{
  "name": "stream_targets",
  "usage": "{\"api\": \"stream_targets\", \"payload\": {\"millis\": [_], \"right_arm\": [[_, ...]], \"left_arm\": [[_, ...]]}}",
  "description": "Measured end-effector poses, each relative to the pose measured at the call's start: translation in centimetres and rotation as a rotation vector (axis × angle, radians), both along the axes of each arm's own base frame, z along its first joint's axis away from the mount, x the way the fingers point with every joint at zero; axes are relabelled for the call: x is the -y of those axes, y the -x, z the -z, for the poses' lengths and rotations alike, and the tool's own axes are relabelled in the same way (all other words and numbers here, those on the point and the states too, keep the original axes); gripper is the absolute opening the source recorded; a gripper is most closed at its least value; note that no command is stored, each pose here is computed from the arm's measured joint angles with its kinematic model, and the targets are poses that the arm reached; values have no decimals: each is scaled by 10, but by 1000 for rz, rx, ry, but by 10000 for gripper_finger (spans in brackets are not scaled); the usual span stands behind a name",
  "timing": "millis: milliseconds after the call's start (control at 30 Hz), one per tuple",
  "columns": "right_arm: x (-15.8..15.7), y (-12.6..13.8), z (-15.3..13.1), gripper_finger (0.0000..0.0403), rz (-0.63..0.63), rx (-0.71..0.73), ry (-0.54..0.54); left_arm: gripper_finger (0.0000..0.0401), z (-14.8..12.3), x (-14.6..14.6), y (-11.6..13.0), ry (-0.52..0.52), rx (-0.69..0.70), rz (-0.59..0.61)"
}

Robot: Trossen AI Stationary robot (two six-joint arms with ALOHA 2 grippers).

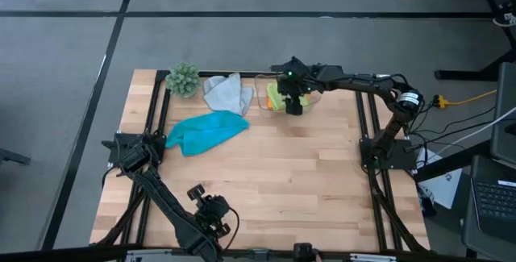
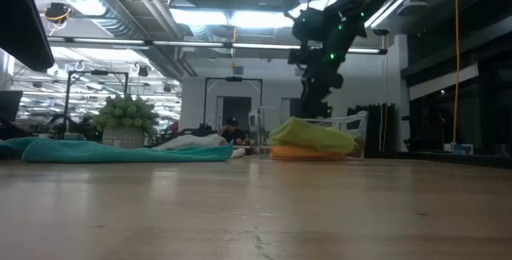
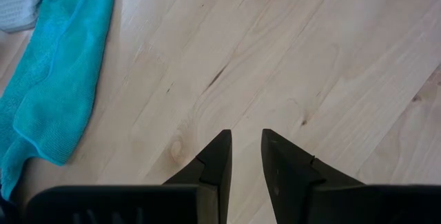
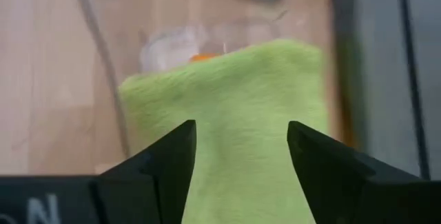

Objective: Fold microfiber towels
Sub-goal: Put the green microfiber cloth into the transparent bin, then adjust the transparent bin

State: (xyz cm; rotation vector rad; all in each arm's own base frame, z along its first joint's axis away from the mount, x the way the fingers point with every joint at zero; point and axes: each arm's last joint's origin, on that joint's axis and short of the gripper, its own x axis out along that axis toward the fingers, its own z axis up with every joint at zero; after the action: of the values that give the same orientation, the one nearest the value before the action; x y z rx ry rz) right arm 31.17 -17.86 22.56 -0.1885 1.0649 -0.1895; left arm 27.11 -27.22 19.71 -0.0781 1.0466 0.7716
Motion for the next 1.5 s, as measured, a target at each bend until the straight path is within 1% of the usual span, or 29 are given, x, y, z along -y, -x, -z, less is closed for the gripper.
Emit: {"api": "stream_targets", "payload": {"millis": [167,200,267,367,500,633,700,767,933,1100,1200,1267,1300,1400,1433,1500], "right_arm": [[4,-7,-30,227,9,36,8],[4,-7,-33,227,8,44,10],[3,-7,-32,227,-5,45,-20],[3,-10,-20,227,-22,39,-63],[7,-19,10,227,7,-22,-128],[12,-27,43,227,17,-91,-172],[13,-29,54,227,18,-115,-186],[14,-30,61,227,18,-127,-208],[15,-32,63,227,28,-120,-179],[21,-35,38,227,109,-80,-77],[24,-39,20,227,124,-76,-66],[25,-41,-1,227,125,-62,-60],[24,-40,-11,227,128,-65,-65],[19,-33,-37,227,146,-138,-119],[17,-29,-45,227,147,-162,-153],[10,-20,-57,227,151,-190,-262]], "left_arm": [[72,0,0,0,0,0,0],[72,0,0,0,0,0,0],[72,0,0,0,0,1,-1],[72,0,0,0,0,1,0],[72,0,0,0,1,2,-1],[72,0,1,0,6,8,-4],[72,0,0,0,6,8,-4],[72,0,1,0,6,8,-5],[72,0,0,0,6,8,-6],[72,0,1,0,7,9,-6],[72,0,1,0,8,10,-6],[72,0,1,0,8,10,-6],[72,0,1,-1,9,11,-6],[72,0,1,-1,13,15,-6],[72,0,1,-1,14,15,-6],[72,0,1,-1,14,15,-6]]}}
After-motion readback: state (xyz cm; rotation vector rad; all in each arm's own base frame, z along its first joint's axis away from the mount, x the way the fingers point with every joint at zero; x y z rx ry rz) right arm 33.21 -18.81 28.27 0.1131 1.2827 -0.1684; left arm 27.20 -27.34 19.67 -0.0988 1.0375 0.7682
